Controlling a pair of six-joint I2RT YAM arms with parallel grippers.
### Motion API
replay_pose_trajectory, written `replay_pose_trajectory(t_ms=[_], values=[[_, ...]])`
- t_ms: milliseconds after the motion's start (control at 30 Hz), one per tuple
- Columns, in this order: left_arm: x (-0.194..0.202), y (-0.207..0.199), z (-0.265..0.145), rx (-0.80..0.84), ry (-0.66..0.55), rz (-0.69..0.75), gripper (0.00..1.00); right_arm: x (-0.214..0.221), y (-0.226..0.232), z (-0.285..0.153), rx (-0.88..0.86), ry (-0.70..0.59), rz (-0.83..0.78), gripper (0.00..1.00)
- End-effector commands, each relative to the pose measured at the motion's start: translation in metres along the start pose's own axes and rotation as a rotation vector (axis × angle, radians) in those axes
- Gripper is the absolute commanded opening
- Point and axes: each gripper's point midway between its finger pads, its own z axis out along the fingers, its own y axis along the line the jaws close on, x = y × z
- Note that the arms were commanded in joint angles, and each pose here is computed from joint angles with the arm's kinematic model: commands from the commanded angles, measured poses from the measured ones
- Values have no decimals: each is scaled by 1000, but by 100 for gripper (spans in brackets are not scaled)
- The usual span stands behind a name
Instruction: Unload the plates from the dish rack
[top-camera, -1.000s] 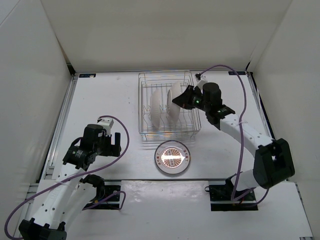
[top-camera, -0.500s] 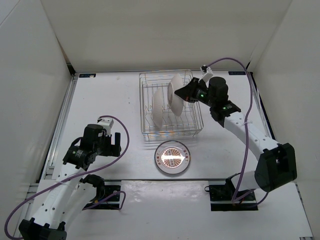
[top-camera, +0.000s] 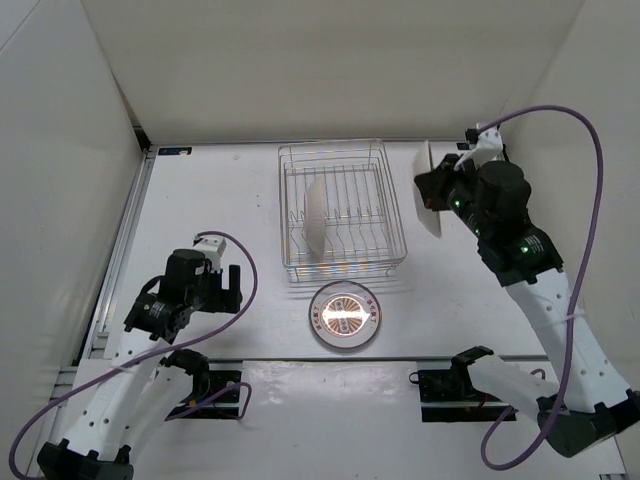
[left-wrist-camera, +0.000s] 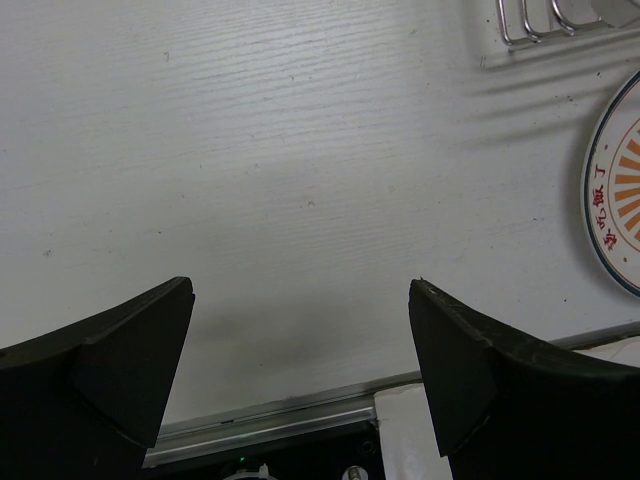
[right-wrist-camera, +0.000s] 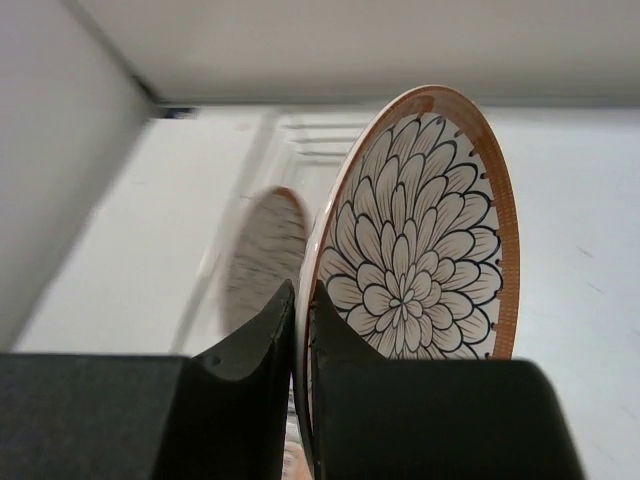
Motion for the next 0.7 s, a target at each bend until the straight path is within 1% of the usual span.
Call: replay_pose_trajectory(t_ms=[0, 67, 100, 200, 267, 367, 400, 433, 467, 500, 533, 667], values=[[-12, -2, -8, 10, -64, -19, 100, 43, -85, -21, 404, 118, -126, 0], [-12, -1, -8, 2, -80, -25, 100, 64, -104, -27, 484, 172, -157, 0], [-12, -1, -9, 1, -86, -30, 100, 79, -110, -28, 500, 215, -167, 0], [-12, 2, -8, -15, -97, -46, 100, 105, -125, -33, 557, 284, -187, 0], [-10, 2, -6, -17, -83, -50, 100, 119, -133, -33, 583, 317, -197, 0], [-5, 4, -2, -29, -47, -63, 100, 144, -145, -32, 616, 402, -221, 0], [-6, 4, -2, -37, -37, -70, 100, 159, -151, -32, 634, 450, -229, 0], [-1, 4, -3, -38, -8, -67, 100, 167, -155, -31, 651, 472, -228, 0], [0, 3, -3, -30, -9, -59, 100, 173, -158, -32, 669, 485, -221, 0], [0, 1, -3, -19, -10, -63, 100, 183, -162, -32, 679, 516, -226, 0], [-4, 0, -3, -13, -39, -68, 100, 192, -165, -29, 685, 529, -218, 0], [-2, 5, -1, -47, -50, -105, 100, 218, -164, -24, 663, 590, -180, 0]])
